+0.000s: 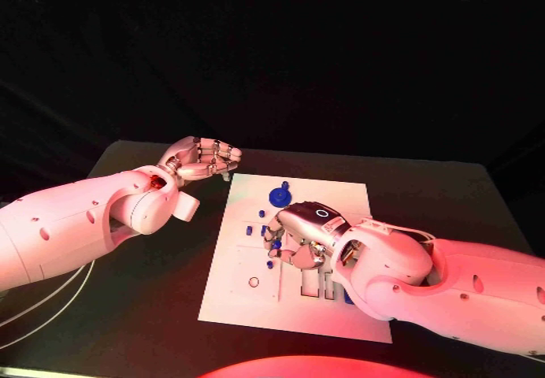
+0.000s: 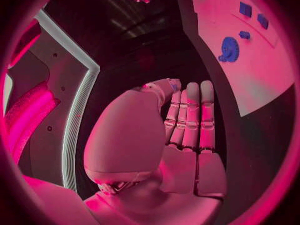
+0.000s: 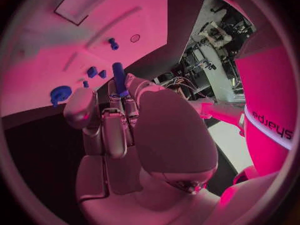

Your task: Assemble the parts on the task board

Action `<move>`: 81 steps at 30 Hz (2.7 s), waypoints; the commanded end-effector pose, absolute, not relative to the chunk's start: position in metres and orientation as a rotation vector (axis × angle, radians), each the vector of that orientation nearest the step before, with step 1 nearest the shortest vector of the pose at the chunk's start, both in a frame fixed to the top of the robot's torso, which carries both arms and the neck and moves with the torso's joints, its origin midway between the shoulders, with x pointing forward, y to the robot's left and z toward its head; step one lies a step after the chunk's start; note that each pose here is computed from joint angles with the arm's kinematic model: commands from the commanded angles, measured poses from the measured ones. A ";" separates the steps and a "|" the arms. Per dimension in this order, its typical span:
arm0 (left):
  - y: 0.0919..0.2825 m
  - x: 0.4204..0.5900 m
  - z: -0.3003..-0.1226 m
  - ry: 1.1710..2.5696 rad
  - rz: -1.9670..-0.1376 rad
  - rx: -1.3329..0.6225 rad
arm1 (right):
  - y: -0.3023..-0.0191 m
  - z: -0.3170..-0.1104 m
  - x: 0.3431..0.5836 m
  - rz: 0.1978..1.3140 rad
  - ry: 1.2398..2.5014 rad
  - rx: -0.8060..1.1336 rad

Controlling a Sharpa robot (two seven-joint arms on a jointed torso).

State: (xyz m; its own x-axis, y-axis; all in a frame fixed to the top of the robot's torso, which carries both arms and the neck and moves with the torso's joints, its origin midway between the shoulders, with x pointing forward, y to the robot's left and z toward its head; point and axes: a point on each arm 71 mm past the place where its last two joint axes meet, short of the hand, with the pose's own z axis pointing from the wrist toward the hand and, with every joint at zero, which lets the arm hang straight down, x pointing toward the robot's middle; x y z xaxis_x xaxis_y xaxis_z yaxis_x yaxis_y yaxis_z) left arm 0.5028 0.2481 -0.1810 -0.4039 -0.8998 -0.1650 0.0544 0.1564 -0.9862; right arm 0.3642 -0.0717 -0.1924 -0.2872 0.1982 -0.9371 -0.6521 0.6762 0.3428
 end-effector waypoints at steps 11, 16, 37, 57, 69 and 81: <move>0.241 0.503 -0.180 1.572 -1.415 -0.833 | -0.046 -0.220 0.351 0.945 1.667 -0.396; 0.240 0.503 -0.180 1.573 -1.417 -0.833 | -0.042 -0.230 0.349 0.947 1.676 -0.393; 0.239 0.503 -0.181 1.576 -1.421 -0.831 | -0.038 -0.248 0.347 0.945 1.706 -0.382; 0.240 0.503 -0.180 1.574 -1.418 -0.832 | -0.038 -0.253 0.347 0.940 1.728 -0.387; 0.242 0.503 -0.180 1.573 -1.415 -0.833 | -0.038 -0.252 0.345 0.946 1.727 -0.384; 0.242 0.503 -0.180 1.575 -1.417 -0.833 | -0.040 -0.249 0.343 0.953 1.692 -0.359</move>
State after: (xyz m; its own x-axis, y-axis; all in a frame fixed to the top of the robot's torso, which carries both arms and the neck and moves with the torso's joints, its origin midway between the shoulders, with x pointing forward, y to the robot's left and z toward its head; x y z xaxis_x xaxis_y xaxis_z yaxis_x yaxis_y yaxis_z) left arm 0.5032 0.2435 -0.1812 -0.4125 -0.8965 -0.1614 0.0539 0.1528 -0.9868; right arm 0.3440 -0.0401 -0.2506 -0.3623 0.2167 -0.9065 -0.6543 0.6335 0.4129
